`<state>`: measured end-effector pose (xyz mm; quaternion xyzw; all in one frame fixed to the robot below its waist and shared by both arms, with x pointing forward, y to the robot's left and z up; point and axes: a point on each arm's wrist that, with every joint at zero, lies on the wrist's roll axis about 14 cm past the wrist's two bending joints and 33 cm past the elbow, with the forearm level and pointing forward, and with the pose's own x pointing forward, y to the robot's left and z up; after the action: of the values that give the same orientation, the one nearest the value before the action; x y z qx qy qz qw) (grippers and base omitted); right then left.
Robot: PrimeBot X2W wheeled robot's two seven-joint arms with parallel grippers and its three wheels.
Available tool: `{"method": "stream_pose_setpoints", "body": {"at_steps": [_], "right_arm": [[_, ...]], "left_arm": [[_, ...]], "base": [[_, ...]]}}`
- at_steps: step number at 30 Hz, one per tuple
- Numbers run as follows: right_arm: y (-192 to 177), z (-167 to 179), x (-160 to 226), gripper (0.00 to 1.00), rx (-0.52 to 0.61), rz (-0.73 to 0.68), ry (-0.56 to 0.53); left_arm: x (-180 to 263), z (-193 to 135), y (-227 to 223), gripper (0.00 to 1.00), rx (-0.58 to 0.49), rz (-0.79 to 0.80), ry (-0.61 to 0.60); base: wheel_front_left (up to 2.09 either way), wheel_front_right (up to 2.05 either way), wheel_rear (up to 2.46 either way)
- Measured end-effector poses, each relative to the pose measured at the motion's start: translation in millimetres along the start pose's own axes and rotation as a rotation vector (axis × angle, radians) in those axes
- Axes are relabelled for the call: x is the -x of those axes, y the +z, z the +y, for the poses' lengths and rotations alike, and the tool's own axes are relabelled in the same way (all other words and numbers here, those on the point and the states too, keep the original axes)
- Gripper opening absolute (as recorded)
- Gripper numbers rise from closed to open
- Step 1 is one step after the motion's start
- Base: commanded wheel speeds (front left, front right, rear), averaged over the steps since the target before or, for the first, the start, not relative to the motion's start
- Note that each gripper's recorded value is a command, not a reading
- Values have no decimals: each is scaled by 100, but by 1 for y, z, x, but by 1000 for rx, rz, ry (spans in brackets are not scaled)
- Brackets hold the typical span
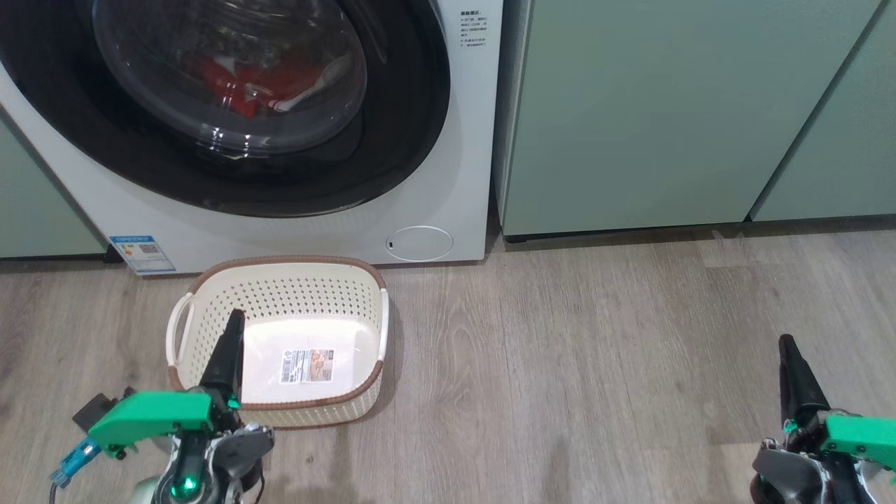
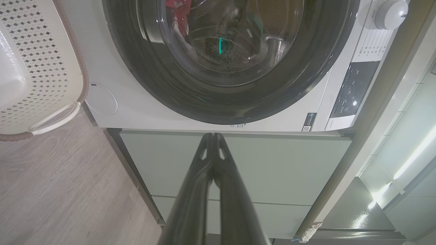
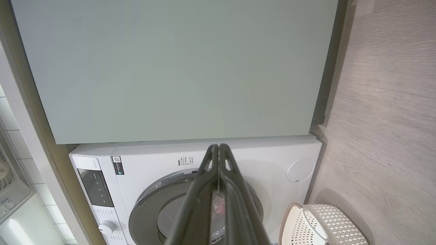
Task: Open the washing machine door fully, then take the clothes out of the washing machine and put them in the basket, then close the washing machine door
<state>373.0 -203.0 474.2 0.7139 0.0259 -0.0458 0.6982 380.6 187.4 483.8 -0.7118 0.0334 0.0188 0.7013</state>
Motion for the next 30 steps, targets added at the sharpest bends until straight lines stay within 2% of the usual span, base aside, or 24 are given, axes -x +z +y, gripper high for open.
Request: {"method": "stream_pose_setpoints", "body": {"at_steps": [30], "right_arm": [[0,0,0,0,0,0,0]], "left_arm": [[0,0,0,0,0,0,0]], "base": [[0,0,0]]}}
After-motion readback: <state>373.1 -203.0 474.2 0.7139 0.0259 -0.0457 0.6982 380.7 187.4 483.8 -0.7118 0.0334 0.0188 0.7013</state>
